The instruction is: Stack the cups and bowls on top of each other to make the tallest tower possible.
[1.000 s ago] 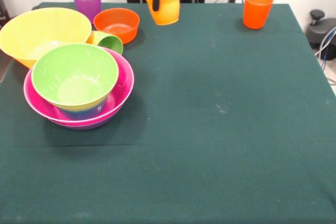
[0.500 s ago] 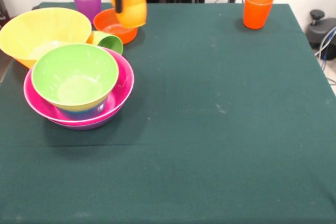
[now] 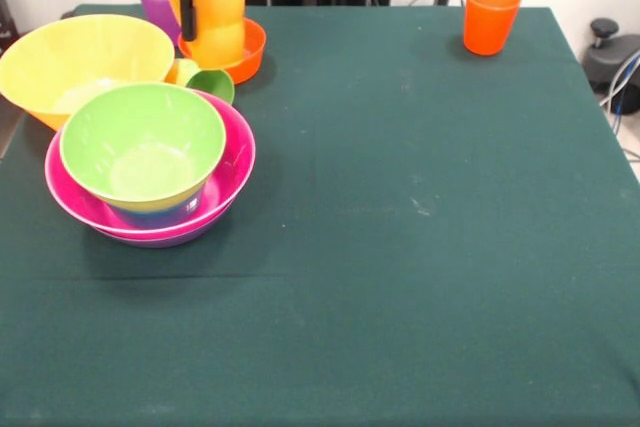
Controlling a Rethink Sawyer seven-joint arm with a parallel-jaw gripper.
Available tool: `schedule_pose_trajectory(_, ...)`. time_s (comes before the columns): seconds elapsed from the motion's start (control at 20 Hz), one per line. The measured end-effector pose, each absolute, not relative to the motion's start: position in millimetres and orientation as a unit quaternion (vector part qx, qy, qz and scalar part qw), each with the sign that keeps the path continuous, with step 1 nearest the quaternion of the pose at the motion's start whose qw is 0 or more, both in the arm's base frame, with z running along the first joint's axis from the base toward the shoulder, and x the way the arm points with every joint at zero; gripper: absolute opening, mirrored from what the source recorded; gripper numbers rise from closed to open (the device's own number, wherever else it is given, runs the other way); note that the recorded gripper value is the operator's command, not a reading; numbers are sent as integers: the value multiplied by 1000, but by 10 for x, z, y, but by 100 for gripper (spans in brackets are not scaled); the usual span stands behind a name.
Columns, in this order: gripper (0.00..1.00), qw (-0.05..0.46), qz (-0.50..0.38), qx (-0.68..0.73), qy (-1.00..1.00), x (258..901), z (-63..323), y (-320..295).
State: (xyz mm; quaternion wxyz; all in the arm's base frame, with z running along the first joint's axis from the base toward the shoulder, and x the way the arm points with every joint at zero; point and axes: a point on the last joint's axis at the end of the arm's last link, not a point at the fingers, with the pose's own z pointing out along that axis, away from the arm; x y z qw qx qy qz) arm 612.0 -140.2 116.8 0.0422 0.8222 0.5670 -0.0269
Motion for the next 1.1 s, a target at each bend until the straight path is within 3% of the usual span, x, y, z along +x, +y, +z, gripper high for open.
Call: schedule_pose_trajectory(1.1, 0, 45, -17, 825, 563, 6610, 1576, -1856)
